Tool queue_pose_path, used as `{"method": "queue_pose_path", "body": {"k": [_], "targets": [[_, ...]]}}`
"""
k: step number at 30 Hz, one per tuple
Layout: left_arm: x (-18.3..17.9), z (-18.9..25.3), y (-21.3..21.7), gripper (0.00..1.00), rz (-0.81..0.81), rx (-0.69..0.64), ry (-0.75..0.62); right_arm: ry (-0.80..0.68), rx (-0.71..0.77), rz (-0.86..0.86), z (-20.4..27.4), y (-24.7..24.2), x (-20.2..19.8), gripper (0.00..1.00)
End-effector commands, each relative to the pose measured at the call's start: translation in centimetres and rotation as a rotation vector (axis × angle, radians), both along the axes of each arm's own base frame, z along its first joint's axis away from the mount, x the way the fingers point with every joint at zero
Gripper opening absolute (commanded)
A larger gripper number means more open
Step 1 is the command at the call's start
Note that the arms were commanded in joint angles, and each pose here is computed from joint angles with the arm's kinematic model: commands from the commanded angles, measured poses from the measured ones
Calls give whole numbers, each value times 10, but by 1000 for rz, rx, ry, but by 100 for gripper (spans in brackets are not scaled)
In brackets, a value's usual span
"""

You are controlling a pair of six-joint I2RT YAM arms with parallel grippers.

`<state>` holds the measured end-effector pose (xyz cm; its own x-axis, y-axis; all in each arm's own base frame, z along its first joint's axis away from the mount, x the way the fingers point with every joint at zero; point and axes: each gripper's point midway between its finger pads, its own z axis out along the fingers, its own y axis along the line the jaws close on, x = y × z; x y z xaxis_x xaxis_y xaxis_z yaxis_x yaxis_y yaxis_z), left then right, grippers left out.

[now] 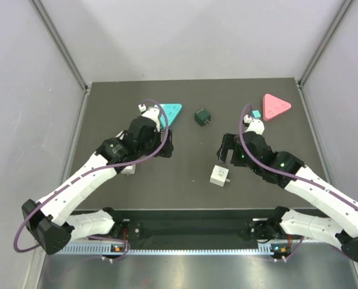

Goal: Insert the plug

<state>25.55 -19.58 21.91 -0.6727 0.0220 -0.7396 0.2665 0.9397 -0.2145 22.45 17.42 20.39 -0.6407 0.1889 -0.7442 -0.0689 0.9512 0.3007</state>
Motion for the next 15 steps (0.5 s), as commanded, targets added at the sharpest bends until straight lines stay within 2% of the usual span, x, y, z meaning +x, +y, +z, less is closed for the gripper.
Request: {"method": "queue_pose_path", "body": {"k": [1, 3, 7, 12, 15], "targets": [[6, 15, 8, 90, 56, 6, -33, -50, 31, -10, 14, 1, 7, 100], [10, 6, 31, 90, 167, 76, -1, -46, 28, -6, 12, 1, 7, 100], [25, -11, 89, 88, 369, 127, 100, -53, 39, 13, 12, 3, 6, 100], [29, -35, 138, 85, 503, 191, 168, -68, 69, 86, 13, 14, 2, 100], [28, -50, 142, 86, 485, 228, 192, -72, 83, 143, 13, 21, -2, 100]]}}
